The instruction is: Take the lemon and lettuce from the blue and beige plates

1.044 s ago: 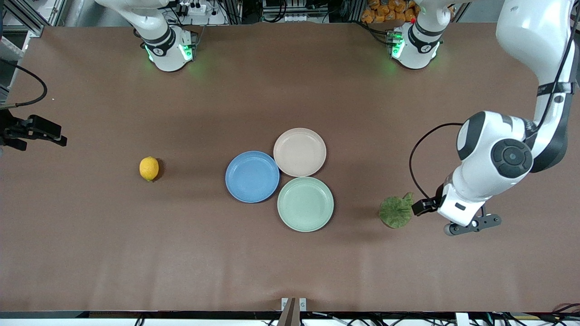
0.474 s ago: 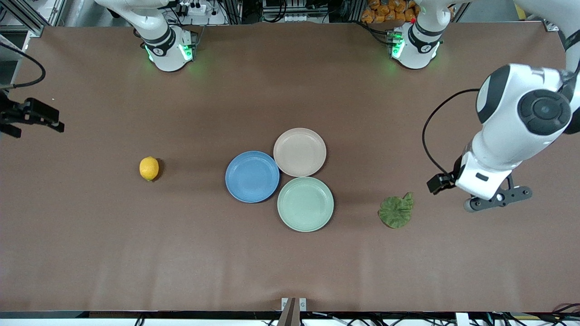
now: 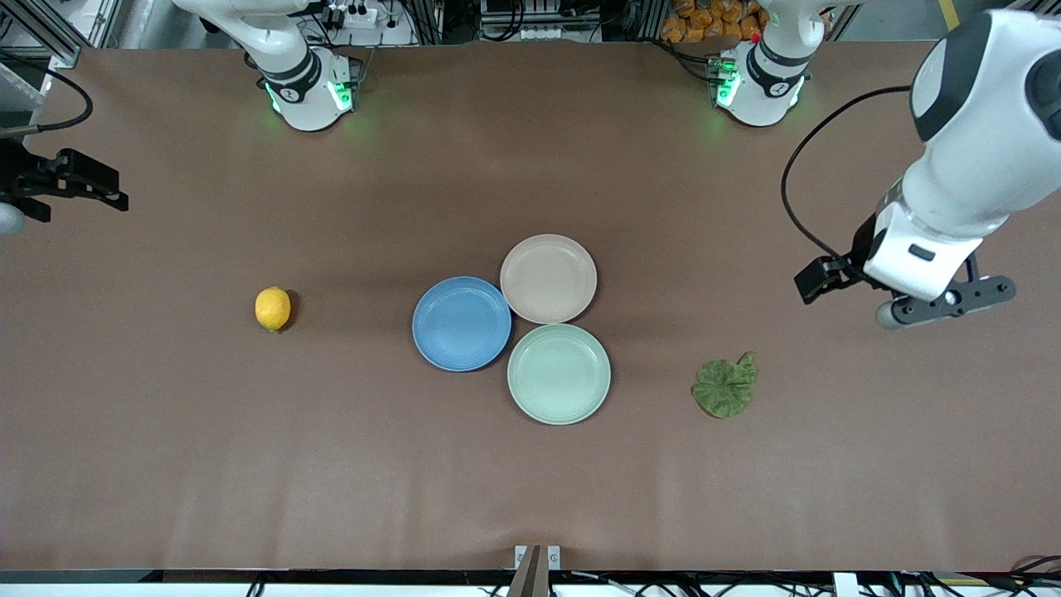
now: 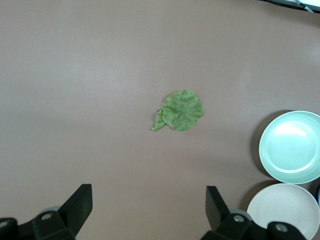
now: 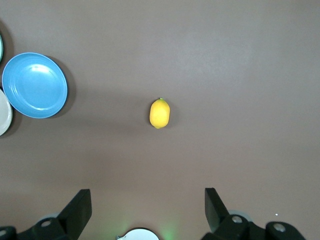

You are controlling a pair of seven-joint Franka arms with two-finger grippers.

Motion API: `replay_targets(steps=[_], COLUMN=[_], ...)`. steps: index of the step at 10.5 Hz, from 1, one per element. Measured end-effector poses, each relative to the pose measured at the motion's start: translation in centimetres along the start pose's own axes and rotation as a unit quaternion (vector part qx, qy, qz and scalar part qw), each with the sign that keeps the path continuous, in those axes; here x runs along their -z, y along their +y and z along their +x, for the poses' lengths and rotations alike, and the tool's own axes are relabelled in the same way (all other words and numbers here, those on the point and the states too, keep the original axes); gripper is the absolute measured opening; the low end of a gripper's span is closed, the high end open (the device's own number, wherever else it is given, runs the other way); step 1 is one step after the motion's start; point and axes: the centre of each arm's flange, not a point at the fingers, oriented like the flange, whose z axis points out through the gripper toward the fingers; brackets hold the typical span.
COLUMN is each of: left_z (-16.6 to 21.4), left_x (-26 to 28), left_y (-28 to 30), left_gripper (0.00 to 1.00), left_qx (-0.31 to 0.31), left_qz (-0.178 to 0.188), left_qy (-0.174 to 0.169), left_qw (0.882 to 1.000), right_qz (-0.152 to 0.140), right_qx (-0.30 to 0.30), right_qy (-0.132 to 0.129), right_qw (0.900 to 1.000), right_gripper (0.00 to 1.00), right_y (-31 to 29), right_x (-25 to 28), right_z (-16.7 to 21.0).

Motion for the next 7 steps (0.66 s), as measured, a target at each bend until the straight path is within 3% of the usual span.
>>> replay_targets(steps=[3, 7], left_z=[0.1, -0.6], left_x=[2.6, 4.0], left_y=[-3.0, -3.9], left_gripper=[1.0, 1.0], left_qx=[0.009, 0.0], left_qz=[-0.029, -0.032], left_qy=[0.002, -0.001], left_qw=[1.0, 0.999], right_qz=[0.0, -0.002], right_qx=[0.0, 0.01], right_qy=[-0.004, -0.006], right_qw=[1.0, 1.0], right_gripper=[1.0, 1.0], right_y=[-0.1, -1.2], right_x=[-0.3, -0.4], right_z=[-0.4, -0.3])
